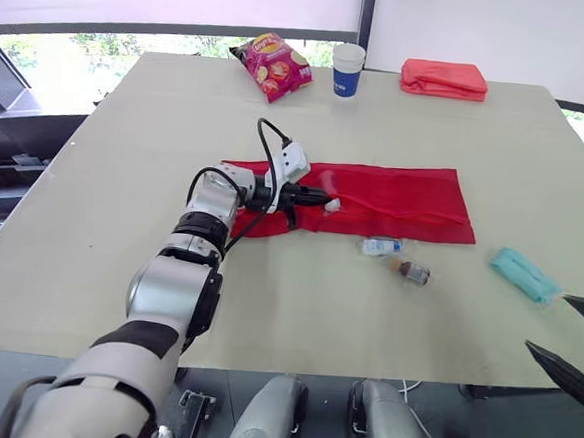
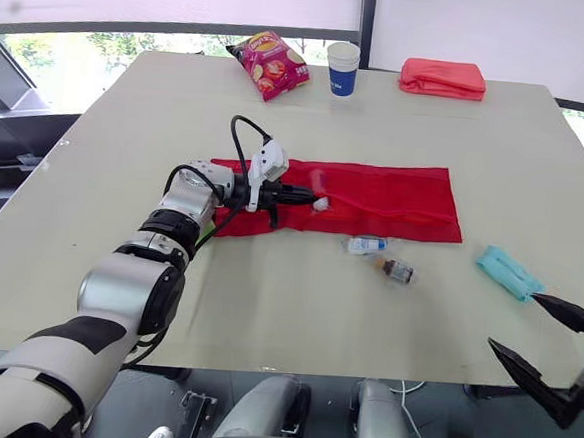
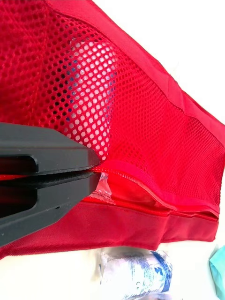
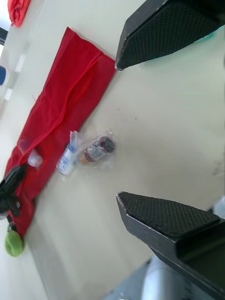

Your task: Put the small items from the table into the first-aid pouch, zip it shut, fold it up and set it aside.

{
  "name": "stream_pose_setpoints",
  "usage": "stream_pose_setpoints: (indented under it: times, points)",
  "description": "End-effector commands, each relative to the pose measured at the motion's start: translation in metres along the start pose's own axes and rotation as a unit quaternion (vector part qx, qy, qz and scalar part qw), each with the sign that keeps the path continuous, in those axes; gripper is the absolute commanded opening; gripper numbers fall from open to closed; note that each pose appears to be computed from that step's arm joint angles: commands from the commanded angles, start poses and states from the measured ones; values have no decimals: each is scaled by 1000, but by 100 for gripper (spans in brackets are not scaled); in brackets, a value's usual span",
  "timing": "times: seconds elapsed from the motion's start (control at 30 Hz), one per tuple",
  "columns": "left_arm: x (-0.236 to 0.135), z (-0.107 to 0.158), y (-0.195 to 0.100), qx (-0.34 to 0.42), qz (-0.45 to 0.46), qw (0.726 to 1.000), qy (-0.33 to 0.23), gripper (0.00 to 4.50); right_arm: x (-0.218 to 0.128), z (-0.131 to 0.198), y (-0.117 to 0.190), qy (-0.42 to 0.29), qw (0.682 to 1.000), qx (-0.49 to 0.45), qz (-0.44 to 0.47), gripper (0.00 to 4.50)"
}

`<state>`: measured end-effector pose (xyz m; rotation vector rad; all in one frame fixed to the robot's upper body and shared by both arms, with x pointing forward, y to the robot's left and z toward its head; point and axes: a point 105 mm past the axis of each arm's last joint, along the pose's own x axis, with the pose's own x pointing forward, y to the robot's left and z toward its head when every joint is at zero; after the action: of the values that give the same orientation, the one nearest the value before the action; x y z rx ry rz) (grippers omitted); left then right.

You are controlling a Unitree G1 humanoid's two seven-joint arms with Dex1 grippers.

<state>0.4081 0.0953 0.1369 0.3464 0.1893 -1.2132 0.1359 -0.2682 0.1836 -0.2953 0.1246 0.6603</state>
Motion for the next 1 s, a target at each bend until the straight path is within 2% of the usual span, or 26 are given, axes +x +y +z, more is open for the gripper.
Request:
stream_pose_setpoints:
  times: [0.03,0.27,0.4,0.6,0.73,0.87,1.0]
  points:
    - [-4,15,5,22,4,1000,-11,0,-19,12,-10,-5,999,-27,-23,443]
    - [-2,16,4,22,1,1000,-9,0,-42,12,-25,17,997,-33,-67,443]
    - [0,17,4,26,-2,1000,-8,0,-36,7,-23,25,998,-25,-59,443]
    - [1,18,3,29,-3,1000,-8,0,9,-1,-11,38,999,1,-9,443]
    - [1,16,2,37,-6,999,-2,0,63,3,-10,46,997,-27,47,443]
    - [2,15,2,40,-4,999,-2,0,101,6,-8,49,991,-60,108,443]
    - [2,18,3,40,0,999,-7,0,140,12,-25,35,988,-84,124,443]
